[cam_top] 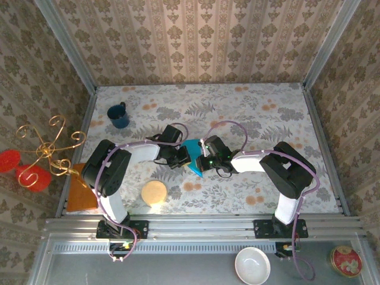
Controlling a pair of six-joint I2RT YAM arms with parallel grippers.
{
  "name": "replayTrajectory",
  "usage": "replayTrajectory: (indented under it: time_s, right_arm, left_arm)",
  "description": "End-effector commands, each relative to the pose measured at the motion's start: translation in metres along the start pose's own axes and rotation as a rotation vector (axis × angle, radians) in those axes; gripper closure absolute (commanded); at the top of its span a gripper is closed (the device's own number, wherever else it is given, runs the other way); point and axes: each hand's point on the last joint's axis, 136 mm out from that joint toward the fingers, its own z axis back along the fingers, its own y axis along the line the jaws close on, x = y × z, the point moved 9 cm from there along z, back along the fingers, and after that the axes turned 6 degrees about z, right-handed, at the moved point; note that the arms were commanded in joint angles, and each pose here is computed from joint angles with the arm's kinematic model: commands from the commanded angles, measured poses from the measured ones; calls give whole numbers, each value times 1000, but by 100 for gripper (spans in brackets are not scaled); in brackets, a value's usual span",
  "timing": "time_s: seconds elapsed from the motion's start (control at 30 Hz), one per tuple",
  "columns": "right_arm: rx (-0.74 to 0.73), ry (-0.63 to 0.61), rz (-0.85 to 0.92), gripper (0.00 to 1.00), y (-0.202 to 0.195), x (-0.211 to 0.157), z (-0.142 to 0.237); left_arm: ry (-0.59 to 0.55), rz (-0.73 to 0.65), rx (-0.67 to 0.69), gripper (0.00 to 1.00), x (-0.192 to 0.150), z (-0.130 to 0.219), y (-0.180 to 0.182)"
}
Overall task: Fold a paper plane with a square sheet of paper (pick it up from the middle)
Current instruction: Third fold the triangle at the center of the table.
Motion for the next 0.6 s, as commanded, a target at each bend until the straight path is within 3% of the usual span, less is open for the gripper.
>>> replayTrajectory:
  time_s: [0.0,0.1,0.43,0.57]
  right_arm:
    - [-27,62,-38,100,-6,-8,-3]
    - [-36,56,-59,94,-4,-2,1]
    - [-55,94,-289,59,-11,29,34]
    - [23,99,-328,59,-11,29,44]
  left_arm:
    - [9,43,72,91,-5,-5,16]
    - [9,54,95,93,-7,-7,22]
    - [-1,76,119,95,-2,-10,34]
    - [-4,74,118,95,0,-11,34]
